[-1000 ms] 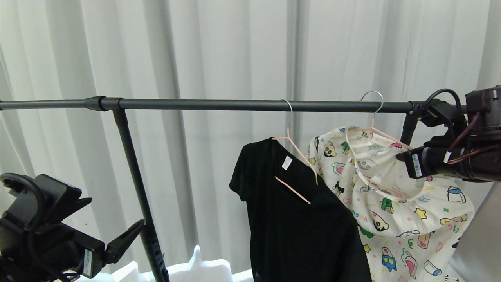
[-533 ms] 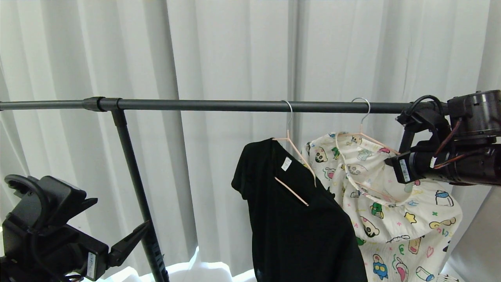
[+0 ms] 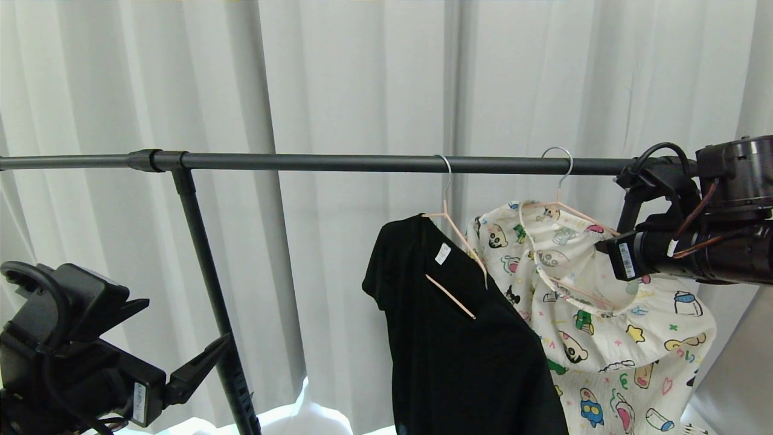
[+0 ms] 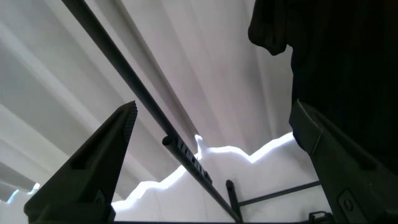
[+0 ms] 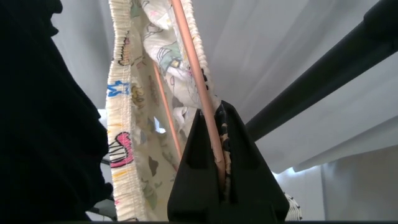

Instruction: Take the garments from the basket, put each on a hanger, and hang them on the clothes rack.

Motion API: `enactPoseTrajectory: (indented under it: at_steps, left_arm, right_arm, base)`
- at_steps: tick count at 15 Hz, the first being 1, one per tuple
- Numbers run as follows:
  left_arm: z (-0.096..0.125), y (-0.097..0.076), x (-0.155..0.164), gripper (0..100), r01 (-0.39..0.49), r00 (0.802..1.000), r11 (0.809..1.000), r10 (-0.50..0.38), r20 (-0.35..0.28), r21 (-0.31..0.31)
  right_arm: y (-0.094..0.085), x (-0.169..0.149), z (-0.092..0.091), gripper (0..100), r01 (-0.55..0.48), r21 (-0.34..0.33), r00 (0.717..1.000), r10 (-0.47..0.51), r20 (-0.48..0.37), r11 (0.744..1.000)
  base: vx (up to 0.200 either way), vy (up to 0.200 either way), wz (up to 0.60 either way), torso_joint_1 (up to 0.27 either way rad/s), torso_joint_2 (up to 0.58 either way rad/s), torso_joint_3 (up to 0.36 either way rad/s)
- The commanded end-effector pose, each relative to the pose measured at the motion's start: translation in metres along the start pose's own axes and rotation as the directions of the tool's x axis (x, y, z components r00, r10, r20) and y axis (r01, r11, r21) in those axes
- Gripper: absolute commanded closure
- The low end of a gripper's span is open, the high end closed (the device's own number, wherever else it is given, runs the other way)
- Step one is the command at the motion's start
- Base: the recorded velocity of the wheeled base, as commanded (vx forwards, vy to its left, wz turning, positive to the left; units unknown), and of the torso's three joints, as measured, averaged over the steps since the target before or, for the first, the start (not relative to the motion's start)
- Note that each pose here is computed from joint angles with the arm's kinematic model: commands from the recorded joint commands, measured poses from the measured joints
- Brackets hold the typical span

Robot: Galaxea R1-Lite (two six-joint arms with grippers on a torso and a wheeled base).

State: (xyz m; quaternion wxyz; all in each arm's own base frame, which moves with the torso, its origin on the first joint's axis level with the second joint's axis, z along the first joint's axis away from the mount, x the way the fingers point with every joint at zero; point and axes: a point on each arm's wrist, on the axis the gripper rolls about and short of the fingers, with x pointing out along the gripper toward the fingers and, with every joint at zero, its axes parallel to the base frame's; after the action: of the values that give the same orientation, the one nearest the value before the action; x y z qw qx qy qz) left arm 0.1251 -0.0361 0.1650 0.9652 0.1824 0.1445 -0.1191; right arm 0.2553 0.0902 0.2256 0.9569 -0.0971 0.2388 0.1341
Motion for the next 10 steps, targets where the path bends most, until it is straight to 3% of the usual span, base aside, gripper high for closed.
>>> enactPoseTrajectory:
  at_steps: [1,10]
  left_arm:
    - [0.0013,0.0004,0.0003,0,-0.002,1.000,1.000,0.002,0.003,0.001]
    - [0.0031,0.0010,0.0000,0,-0.004,1.000,1.000,0.004,0.010,0.004]
  right_arm:
    - [-0.0006,-0.0024,0.0013,100,0.005,0.001,1.000,-0.005,0.009,1.000]
    - [-0.0005,-0.0017,0.0003,100,0.009,0.000,1.000,-0.009,0.004,1.000]
  base:
    - [0.000,0.000,0.00,0.000,0.00,0.000]
    - [0.000,0.000,0.00,0.000,0.00,0.000]
